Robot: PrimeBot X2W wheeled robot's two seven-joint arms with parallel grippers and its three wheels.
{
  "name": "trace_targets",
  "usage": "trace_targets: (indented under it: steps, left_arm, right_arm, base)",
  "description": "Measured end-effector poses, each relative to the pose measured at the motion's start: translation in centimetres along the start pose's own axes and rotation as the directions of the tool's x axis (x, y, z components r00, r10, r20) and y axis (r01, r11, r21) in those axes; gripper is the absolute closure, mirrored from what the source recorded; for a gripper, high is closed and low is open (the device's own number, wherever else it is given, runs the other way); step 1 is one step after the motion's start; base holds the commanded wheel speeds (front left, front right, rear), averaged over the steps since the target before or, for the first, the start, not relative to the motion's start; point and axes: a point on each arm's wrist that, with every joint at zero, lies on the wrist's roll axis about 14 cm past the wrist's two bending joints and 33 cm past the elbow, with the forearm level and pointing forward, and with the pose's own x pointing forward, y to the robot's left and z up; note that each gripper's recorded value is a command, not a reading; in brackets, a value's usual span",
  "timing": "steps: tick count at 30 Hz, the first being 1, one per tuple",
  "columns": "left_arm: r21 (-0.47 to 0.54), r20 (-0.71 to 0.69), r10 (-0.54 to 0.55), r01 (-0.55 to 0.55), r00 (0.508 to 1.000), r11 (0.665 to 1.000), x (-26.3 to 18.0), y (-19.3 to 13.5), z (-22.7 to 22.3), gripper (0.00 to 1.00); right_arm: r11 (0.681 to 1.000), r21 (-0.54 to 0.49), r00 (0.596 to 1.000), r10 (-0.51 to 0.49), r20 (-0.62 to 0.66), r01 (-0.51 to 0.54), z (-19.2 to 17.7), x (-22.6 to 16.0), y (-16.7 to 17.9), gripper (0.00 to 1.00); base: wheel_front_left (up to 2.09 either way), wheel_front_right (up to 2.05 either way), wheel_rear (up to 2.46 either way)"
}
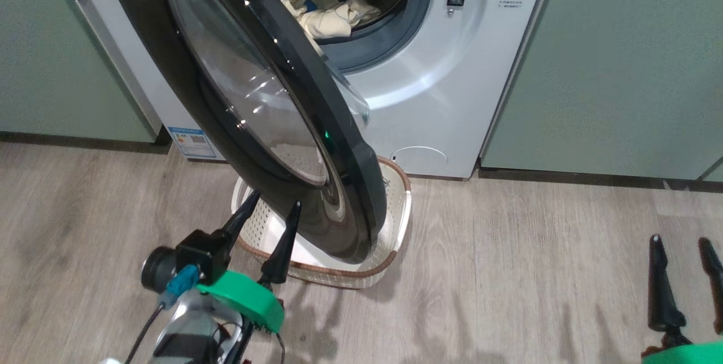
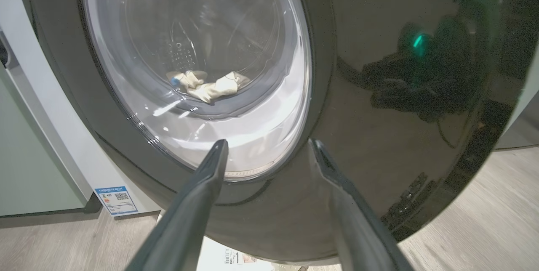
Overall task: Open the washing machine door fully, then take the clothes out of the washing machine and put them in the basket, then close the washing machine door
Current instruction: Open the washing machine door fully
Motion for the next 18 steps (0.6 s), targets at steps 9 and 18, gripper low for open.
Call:
trace_targets:
  steps: [9,18]
  left_arm:
    - [-0.006,-0.015,0.016,-0.016,1.0,1.0,-0.58,0.31,-0.49,0.0]
    - [-0.004,-0.009,0.021,-0.021,1.0,1.0,-0.6,0.3,-0.28,0.0]
  right_arm:
    - [1.0,-0.005,1.0,-0.005,-0.022,0.005,-0.68,-0.28,-0.08,0.0]
    - [1.0,0.009,1.0,-0.011,-0.028,0.011,-0.95,-0.88,0.17,0.0]
  base:
    - [0.0,0.0,0.0]
    - [0.0,0.0,0.0]
